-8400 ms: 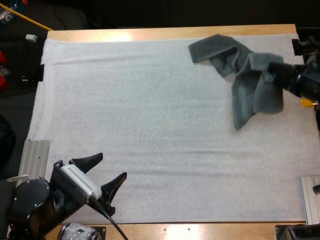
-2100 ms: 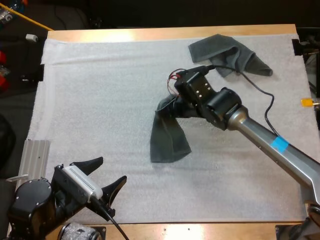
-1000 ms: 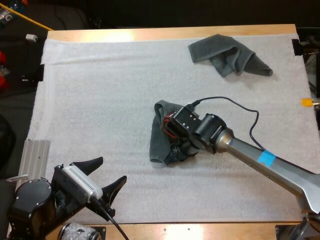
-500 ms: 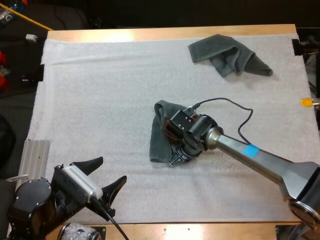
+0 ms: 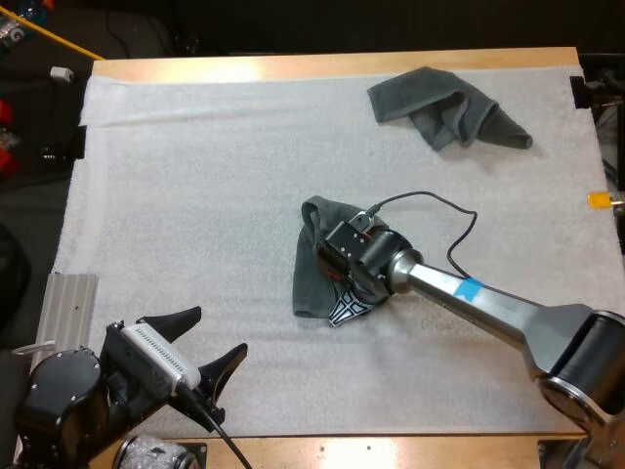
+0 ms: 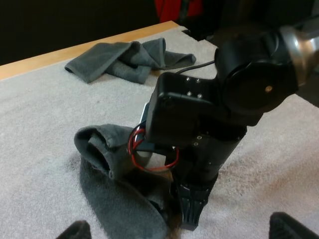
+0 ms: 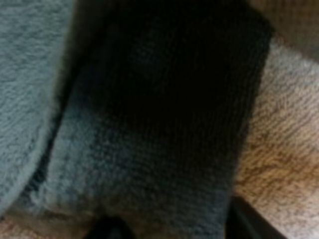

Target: Pick towel from pile, fold and stack

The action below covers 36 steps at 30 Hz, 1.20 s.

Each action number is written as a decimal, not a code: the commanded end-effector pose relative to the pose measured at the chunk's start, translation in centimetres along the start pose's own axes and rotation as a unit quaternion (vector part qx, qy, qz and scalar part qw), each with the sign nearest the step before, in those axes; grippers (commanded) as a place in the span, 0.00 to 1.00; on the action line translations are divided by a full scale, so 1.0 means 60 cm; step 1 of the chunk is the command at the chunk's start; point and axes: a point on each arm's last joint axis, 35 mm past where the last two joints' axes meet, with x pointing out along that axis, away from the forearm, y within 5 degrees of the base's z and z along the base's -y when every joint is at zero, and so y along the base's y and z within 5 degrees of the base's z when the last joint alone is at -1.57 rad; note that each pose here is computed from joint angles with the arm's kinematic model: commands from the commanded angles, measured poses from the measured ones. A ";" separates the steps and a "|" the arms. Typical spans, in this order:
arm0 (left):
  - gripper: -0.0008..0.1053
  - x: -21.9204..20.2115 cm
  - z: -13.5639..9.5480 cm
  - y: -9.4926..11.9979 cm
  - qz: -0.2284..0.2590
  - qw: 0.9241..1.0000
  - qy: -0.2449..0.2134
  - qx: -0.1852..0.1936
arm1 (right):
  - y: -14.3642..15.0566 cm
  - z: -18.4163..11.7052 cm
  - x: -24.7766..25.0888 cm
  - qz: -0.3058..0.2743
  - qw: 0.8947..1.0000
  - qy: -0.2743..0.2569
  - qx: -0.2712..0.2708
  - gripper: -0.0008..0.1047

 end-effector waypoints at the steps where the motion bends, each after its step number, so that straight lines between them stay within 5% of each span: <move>1: 0.65 -0.002 0.002 -0.002 -0.005 1.000 -0.001 0.000 | -0.005 0.002 -0.004 -0.017 1.000 -0.006 0.005 0.35; 6: 0.65 -0.002 0.002 -0.002 -0.005 1.000 -0.001 0.001 | -0.011 0.010 -0.016 -0.046 0.999 -0.021 0.009 0.01; 17: 0.65 -0.002 0.002 -0.002 -0.005 1.000 -0.001 0.001 | -0.031 0.009 -0.141 -0.071 0.988 -0.134 0.028 0.01; 27: 0.65 -0.002 0.002 -0.002 -0.005 1.000 -0.001 0.001 | -0.050 -0.031 -0.318 -0.099 0.954 -0.275 0.059 0.01; 36: 0.65 -0.002 0.002 -0.002 -0.005 1.000 -0.001 0.001 | -0.033 -0.053 -0.242 -0.065 0.975 -0.187 0.098 0.01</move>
